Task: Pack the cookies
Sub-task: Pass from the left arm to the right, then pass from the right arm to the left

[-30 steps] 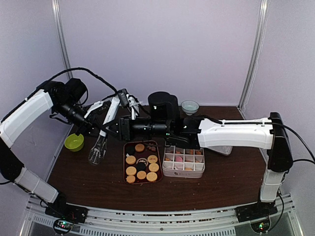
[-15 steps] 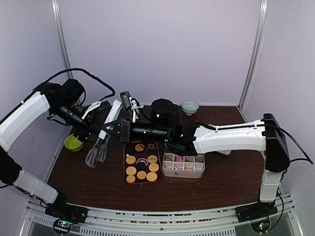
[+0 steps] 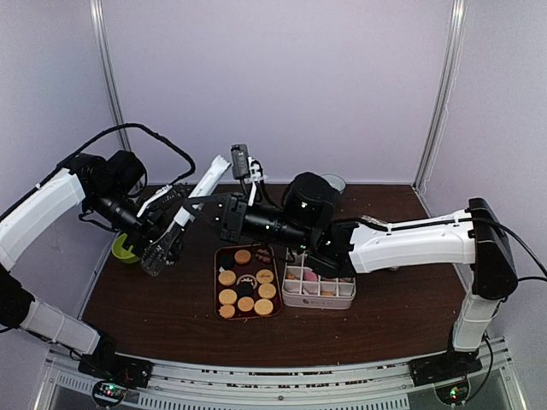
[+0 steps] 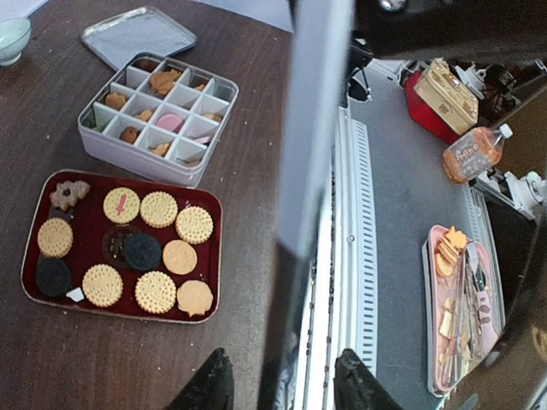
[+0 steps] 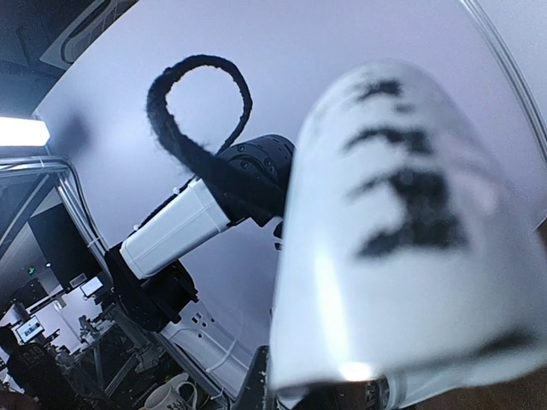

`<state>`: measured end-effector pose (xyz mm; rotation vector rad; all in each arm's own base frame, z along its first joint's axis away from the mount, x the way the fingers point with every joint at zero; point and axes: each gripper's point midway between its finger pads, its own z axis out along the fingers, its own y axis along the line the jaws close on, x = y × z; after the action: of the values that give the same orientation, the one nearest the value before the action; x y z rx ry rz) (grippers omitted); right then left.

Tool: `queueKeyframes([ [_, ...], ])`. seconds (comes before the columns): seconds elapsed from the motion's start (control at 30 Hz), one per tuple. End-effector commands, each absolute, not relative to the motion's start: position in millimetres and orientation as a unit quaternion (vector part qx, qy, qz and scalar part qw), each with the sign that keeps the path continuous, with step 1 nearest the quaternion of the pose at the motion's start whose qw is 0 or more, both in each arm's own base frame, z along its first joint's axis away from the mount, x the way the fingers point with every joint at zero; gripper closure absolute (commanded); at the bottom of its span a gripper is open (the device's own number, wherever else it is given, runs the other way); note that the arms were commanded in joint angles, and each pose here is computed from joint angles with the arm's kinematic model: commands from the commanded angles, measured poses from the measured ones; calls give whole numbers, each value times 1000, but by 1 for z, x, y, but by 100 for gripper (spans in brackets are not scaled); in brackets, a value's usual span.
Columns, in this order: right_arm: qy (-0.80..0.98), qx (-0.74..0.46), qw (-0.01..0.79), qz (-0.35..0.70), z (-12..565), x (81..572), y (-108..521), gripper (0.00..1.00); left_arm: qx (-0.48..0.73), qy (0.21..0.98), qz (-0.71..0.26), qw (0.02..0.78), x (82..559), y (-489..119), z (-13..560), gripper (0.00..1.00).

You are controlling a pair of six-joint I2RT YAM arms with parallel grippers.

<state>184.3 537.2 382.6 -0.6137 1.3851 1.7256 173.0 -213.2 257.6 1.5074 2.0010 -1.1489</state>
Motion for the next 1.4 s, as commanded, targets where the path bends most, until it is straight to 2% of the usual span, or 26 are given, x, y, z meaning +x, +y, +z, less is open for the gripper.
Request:
queueKeyframes([
  [0.0,498,-226,459,700,425,179,514,100,535,687,-451,197,160,-219,271,64],
  [0.17,495,-224,460,702,424,180,515,100,536,676,-464,202,157,-221,280,95],
  [0.23,494,-223,458,705,423,180,517,100,536,674,-467,202,156,-221,282,100],
  [0.4,499,-227,453,704,418,179,518,99,537,674,-466,200,155,-220,282,100],
  [0.47,505,-235,449,699,416,177,519,93,538,674,-465,200,155,-220,282,100],
  [0.5,510,-240,446,696,414,176,519,88,540,674,-462,201,156,-220,282,100],
  [0.63,531,-255,437,679,402,176,515,57,547,678,-444,207,162,-219,280,100],
  [0.8,556,-262,418,669,385,187,506,30,556,681,-423,219,174,-220,278,100],
  [0.9,575,-282,404,654,374,191,500,21,562,685,-407,223,185,-221,276,100],
  [1.1,599,-281,425,618,369,221,471,2,566,693,-393,210,211,-227,269,100],
  [1.37,634,-263,416,596,349,272,462,0,567,699,-398,179,239,-237,258,100],
])
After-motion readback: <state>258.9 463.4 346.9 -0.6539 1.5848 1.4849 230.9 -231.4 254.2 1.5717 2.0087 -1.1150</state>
